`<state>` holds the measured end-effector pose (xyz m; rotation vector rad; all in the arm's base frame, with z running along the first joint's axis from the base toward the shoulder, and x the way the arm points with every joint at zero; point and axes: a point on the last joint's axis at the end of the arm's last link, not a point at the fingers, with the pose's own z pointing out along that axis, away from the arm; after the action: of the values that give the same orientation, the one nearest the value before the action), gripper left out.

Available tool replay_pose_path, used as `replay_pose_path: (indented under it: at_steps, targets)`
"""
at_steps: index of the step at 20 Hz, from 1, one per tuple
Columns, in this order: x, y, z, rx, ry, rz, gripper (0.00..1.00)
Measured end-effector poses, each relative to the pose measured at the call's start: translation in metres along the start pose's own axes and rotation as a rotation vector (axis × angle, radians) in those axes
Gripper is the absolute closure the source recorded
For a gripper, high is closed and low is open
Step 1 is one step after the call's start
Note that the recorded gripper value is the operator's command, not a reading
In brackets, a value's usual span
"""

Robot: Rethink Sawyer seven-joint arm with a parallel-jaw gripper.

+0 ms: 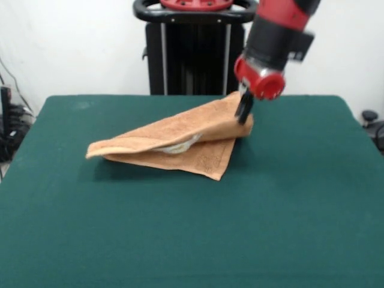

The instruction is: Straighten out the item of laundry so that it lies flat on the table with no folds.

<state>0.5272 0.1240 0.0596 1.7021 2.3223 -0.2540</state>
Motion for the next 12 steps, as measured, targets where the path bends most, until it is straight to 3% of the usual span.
replay_pose_path:
  at_steps: [6, 12]
  targets:
    - [-0.006, -0.016, -0.057, 0.067, 0.068, -0.045, 1.0]
    - [-0.032, -0.028, -0.101, 0.101, 0.098, -0.053, 1.0]
